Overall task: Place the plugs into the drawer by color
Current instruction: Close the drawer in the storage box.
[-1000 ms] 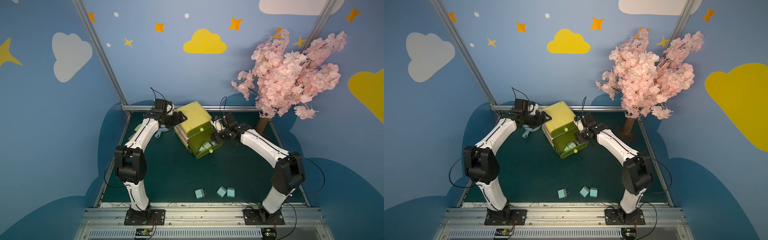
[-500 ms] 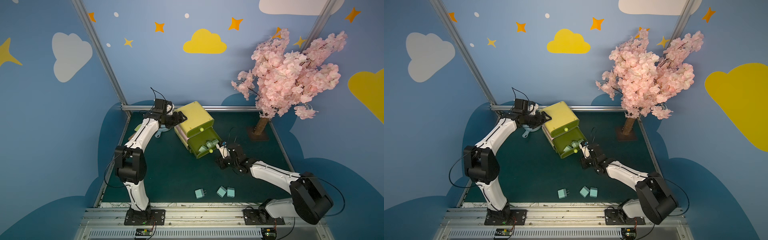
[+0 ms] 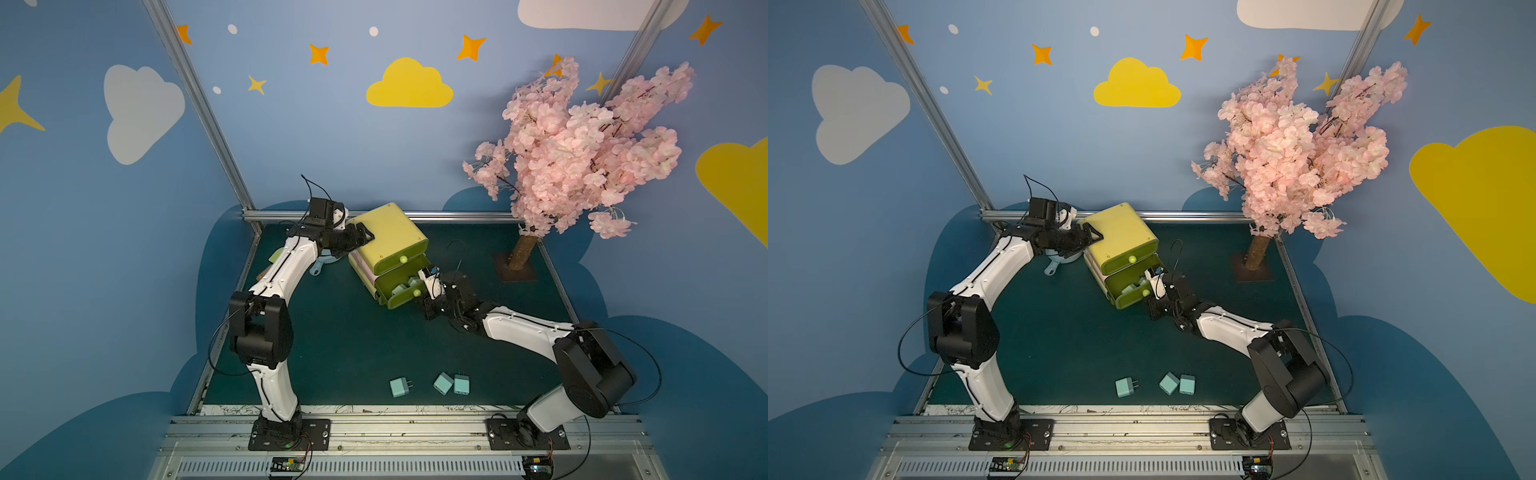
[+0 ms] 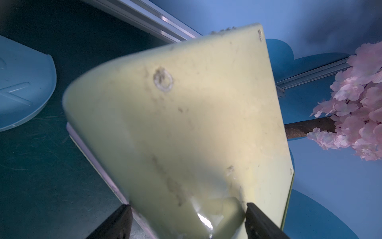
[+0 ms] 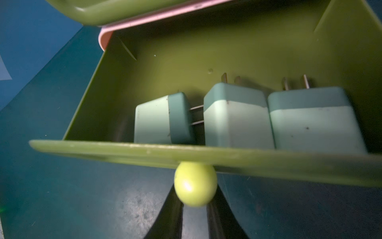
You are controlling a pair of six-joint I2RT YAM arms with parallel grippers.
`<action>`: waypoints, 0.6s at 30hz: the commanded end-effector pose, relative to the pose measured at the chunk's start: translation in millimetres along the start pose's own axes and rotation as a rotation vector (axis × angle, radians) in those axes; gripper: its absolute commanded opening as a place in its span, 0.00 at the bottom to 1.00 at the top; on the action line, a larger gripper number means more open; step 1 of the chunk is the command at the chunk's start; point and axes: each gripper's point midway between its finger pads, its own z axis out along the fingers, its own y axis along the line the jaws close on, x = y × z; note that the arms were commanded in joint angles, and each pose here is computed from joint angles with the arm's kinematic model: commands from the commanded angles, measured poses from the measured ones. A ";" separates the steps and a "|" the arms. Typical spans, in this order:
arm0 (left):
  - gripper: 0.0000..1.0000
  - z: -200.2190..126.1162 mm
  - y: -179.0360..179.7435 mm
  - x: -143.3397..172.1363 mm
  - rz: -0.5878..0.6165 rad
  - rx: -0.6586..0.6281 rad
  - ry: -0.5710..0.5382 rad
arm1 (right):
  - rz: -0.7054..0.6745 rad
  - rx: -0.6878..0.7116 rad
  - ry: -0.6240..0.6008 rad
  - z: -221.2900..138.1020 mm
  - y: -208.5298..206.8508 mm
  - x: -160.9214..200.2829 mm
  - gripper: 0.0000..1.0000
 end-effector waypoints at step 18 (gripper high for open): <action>0.86 12.3 32.4 25.5 -0.038 -0.109 0.087 | 0.136 -0.188 -0.235 61.4 32.4 -104.5 0.22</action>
